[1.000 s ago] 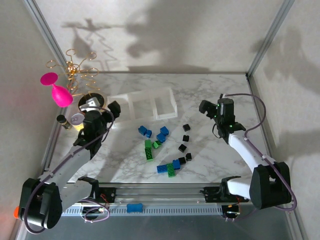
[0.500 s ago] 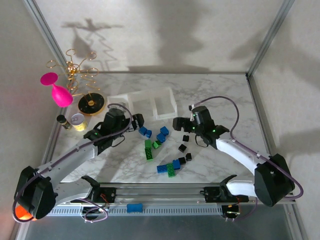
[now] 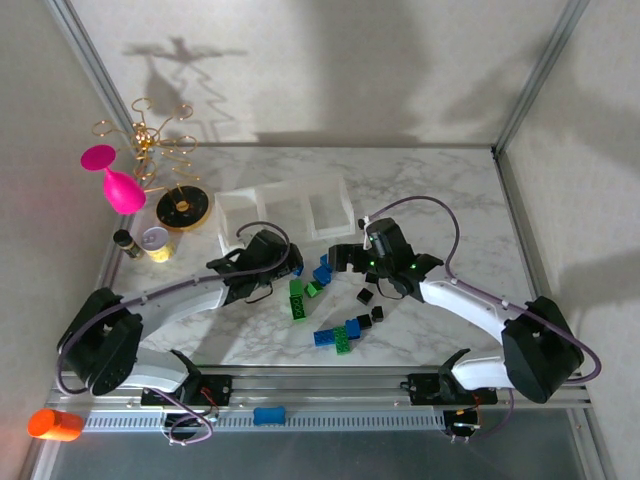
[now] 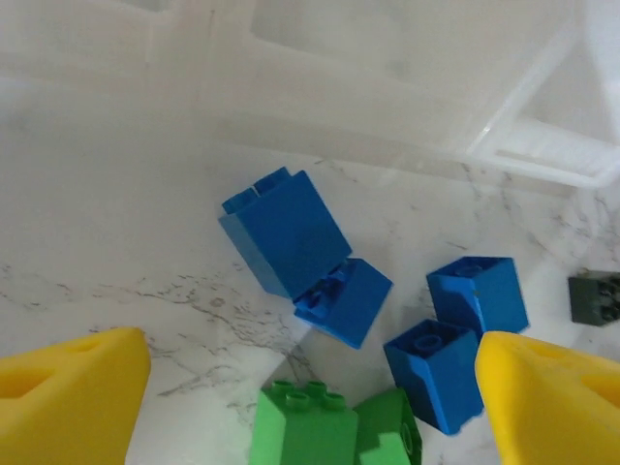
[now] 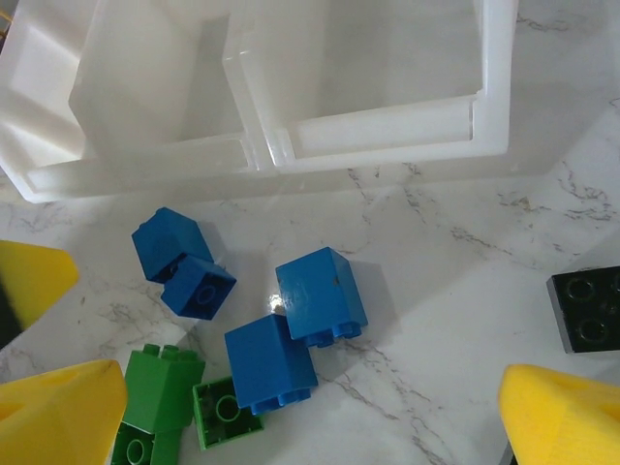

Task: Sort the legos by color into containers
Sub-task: Pick up the lego from the center of the table.

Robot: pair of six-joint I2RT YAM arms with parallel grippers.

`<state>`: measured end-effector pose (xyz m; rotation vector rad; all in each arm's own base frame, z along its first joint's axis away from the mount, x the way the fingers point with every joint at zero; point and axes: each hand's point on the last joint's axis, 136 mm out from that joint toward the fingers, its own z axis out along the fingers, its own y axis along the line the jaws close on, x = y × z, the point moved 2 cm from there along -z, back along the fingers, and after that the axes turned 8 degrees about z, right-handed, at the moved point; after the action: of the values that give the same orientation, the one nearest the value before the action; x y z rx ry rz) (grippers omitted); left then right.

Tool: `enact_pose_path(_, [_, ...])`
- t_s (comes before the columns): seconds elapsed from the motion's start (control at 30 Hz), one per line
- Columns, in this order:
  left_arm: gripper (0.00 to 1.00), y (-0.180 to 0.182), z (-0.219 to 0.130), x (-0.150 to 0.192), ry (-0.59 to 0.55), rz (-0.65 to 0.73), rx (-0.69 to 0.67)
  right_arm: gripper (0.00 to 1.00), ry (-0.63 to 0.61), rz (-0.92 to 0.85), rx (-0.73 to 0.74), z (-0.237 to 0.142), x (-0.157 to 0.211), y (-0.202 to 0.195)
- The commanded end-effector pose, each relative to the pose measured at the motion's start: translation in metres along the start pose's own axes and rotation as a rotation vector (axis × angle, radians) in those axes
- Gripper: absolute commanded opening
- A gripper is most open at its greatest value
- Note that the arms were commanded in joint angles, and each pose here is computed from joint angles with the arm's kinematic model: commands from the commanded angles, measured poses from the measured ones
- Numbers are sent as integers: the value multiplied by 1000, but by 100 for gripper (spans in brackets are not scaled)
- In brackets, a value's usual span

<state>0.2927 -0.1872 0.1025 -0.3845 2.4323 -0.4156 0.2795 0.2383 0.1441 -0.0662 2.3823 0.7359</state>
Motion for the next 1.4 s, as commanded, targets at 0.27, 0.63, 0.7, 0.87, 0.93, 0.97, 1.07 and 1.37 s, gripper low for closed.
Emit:
enact_pose_path(0.27, [83,-8,32,-13,-58,-66,-99,99,-71,34,38,-3,-22,4])
enact_pose_path(0.63, [75,-1,59,-7,-51,-40,-197,99,-95,45,55,-6,-24,0])
enact_pose_path(0.7, [72,0,62,-7,-53,-37,-200,99,-100,46,56,-6,-25,0])
enact_pose_path(0.87, [67,3,67,-8,-61,5,-242,99,-118,43,59,-9,-27,-1])
enact_pose_path(0.93, [64,5,68,-8,-67,12,-255,99,-117,44,62,-8,-26,-2])
enact_pose_path(0.97, [63,6,68,-8,-69,16,-257,99,-116,44,63,-8,-26,-2])
enact_pose_path(1.07, [61,7,69,-7,-60,26,-264,99,-107,41,65,-5,-26,-1])
enact_pose_path(1.37, [56,4,73,4,-14,29,-243,99,-104,39,64,-2,-28,0])
